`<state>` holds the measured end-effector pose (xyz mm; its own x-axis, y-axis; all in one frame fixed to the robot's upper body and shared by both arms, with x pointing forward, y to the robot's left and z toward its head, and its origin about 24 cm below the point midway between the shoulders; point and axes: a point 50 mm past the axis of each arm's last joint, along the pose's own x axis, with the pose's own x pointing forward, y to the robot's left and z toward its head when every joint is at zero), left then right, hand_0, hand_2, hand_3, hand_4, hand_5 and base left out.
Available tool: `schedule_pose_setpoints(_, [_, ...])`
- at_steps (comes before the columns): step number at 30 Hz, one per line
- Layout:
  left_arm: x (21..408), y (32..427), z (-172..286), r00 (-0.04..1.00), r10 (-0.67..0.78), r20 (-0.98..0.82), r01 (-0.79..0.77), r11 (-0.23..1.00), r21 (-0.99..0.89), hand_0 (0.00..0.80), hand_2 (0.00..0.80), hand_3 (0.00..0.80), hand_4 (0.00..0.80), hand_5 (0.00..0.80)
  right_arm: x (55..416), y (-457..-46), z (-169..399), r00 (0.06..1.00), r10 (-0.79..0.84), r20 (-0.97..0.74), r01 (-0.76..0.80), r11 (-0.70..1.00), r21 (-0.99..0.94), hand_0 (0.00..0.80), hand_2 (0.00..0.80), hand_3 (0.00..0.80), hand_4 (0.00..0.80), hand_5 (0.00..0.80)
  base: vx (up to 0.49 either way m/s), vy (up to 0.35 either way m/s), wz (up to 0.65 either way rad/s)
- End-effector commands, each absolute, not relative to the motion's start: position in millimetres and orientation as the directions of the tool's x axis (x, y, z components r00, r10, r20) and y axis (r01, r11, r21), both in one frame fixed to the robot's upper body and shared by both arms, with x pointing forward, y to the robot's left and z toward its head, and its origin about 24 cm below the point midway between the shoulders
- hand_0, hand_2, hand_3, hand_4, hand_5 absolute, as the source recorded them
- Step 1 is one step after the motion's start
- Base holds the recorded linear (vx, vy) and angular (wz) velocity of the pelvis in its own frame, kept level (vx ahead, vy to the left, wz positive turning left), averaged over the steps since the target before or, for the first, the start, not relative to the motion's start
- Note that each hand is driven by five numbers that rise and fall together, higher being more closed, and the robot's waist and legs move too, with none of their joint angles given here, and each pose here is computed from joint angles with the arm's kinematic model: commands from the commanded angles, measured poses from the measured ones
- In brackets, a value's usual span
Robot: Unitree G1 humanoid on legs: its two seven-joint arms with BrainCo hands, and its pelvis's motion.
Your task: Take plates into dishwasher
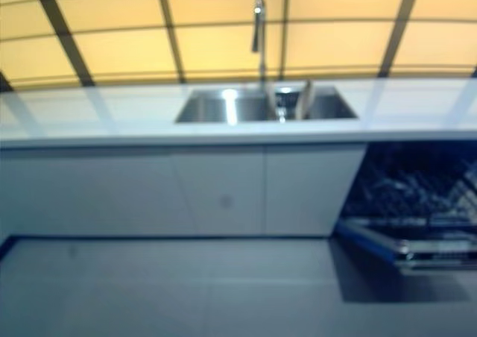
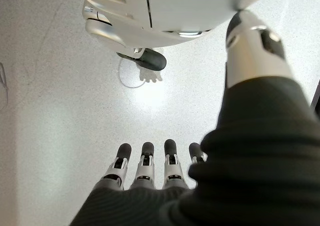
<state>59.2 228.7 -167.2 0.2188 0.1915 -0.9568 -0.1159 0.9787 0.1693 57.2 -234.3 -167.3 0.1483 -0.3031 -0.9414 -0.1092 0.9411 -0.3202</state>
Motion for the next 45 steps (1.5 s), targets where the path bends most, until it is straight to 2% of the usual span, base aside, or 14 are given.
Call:
schedule_pose_setpoints(1, [82,225,-165,0.258,0.236,-0.937,-0.152,0.967,0.202,0.0,0.0,0.0,0.0,0.0,64,-234,-167,0.139,-0.308,-0.941,-0.094,0.942,-0.323,0.0,0.0,0.0,0.0,0.0,0.0,0.0,0.0])
schedule_pose_setpoints(8, [83,219,-166,0.278,0.174,-0.945,-0.152,0.979,0.135,0.0,0.0,0.0,0.0,0.0,69,-233,-167,0.151,-0.302,-0.941,-0.099,0.943,-0.318,0.0,0.0,0.0,0.0,0.0,0.0,0.0,0.0])
schedule_pose_setpoints(30, [83,219,-166,0.263,0.188,-0.946,-0.131,0.979,0.157,0.0,0.0,0.0,0.0,0.0,77,-237,-164,0.176,-0.313,-0.933,-0.133,0.932,-0.338,0.0,0.0,0.0,0.0,0.0,0.0,0.0,0.0])
schedule_pose_setpoints(45, [82,223,-165,0.257,0.212,-0.943,-0.179,0.969,0.169,0.0,0.0,0.0,0.0,0.0,87,-238,-162,0.199,-0.319,-0.927,-0.179,0.918,-0.354,0.0,0.0,0.0,0.0,0.0,0.011,-0.044,-0.01])
